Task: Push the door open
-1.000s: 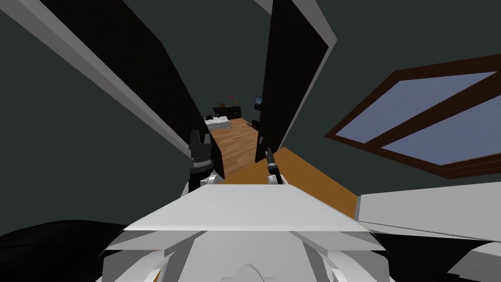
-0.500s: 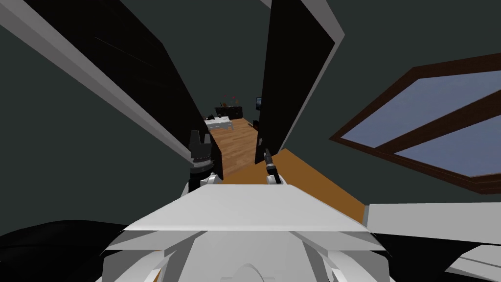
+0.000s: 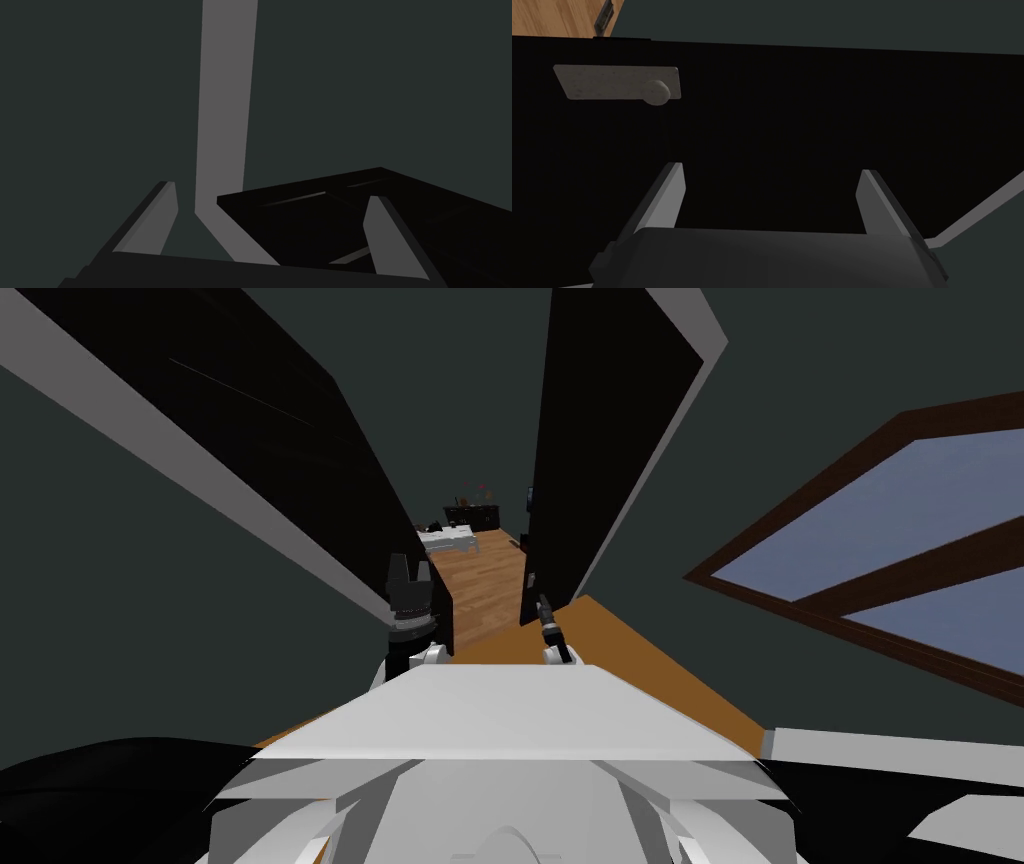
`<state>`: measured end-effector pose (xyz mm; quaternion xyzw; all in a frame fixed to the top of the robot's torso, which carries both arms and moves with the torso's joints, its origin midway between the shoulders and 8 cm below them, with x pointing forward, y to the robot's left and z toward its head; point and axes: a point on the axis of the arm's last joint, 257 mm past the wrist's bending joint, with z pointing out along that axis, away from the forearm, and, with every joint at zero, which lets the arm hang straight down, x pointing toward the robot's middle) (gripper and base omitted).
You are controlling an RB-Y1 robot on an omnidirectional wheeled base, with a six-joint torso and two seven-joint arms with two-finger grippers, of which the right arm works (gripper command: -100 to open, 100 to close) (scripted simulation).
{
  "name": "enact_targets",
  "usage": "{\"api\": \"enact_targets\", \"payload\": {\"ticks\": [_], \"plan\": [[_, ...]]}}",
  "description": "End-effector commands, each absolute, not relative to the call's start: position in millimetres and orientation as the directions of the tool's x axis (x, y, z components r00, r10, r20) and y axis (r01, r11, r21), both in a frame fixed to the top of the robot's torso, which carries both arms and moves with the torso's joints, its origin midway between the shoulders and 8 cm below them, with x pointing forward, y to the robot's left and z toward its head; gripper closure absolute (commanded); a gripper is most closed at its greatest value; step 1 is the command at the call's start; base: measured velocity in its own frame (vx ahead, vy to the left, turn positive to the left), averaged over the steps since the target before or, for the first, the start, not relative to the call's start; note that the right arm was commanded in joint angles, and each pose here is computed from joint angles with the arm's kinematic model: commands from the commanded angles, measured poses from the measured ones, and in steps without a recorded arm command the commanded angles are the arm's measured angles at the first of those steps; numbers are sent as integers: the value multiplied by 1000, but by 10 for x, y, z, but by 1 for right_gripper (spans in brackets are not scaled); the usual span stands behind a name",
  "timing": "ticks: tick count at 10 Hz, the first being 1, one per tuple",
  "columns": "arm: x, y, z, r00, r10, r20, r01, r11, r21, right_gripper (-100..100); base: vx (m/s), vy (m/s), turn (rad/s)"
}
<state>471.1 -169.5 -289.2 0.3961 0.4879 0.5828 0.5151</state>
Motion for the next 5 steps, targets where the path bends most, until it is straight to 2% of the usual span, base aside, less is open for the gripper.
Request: {"api": "enact_targets", "payload": {"ticks": [1,5], "plan": [[4720,-1650,-2983,-164,986,-38,-199,5,980,-100,71,-94,73],[4733,-1563,-3174,-183,982,-33,-162,3,987,-100,70,-94,70]]}}
